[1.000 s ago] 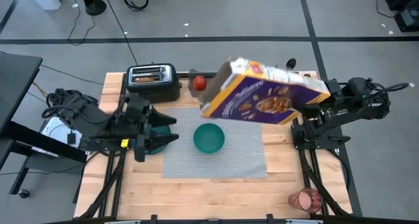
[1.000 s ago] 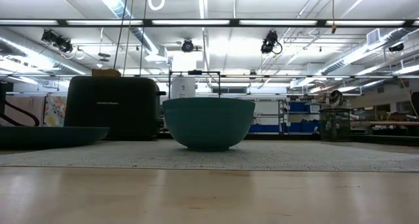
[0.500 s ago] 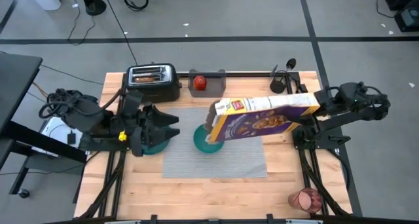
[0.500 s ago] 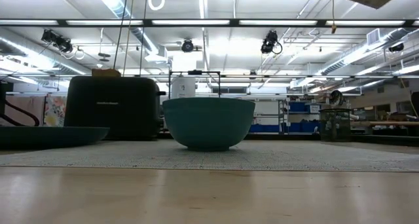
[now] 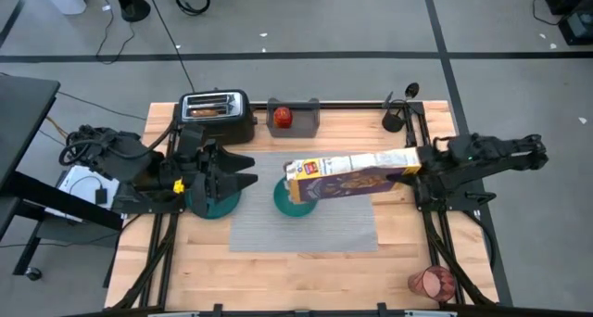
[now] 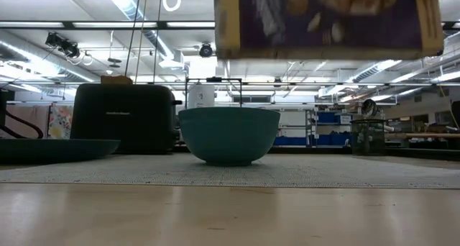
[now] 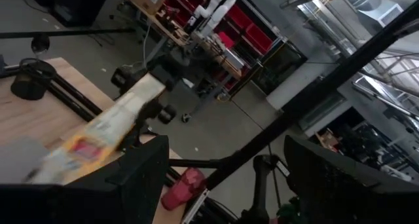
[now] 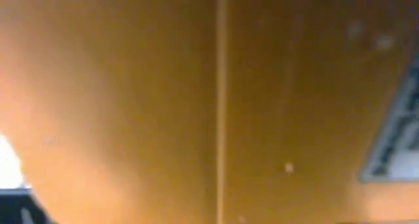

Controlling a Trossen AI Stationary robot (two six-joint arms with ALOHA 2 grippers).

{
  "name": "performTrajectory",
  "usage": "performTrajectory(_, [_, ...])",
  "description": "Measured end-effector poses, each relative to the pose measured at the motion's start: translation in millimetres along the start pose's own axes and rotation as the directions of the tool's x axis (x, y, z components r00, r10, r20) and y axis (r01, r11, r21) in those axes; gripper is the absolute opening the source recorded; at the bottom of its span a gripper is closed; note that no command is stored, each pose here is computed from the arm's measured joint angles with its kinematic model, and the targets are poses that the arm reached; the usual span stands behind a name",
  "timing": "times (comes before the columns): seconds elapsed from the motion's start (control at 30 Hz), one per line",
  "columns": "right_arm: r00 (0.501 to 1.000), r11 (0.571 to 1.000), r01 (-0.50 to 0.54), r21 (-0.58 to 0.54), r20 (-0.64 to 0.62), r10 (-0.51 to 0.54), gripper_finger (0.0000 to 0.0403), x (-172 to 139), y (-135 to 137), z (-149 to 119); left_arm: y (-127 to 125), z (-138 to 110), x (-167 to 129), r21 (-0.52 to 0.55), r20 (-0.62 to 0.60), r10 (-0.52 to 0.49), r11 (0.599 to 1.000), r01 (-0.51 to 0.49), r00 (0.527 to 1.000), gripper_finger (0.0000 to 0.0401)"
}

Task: Arrange a breakfast setting
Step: Pour the cereal on the green bowl

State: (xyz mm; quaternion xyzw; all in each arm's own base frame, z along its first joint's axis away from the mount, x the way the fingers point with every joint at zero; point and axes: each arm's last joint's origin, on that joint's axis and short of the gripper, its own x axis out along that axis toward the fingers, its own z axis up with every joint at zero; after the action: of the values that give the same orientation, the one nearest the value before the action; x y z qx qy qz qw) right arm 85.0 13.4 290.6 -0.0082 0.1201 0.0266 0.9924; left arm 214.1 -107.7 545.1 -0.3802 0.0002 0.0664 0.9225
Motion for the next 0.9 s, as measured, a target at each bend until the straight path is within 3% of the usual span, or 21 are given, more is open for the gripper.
performTrajectory(0.13, [0.998, 0.999, 0.03, -0.037, -0.052, -0.032, 0.0204, 9, 0, -15, 2, 1, 2, 0.01, 0.002, 0.016, 1.0, -0.016, 1.0, 0.0306])
performTrajectory(0.33, [0.995, 0.987, 0.06, -0.148, -0.071, -0.071, 0.0204, 15, 0, -17, 4, 0, 1, 0.025, -0.007, 0.033, 0.999, -0.033, 0.999, 0.0306])
performTrajectory(0.9, [0.984, 0.911, -0.062, -0.407, -0.18, -0.013, 0.0203, 41, 6, 2, 9, -3, 2, 0.026, -0.024, 0.083, 0.996, -0.082, 0.996, 0.0306])
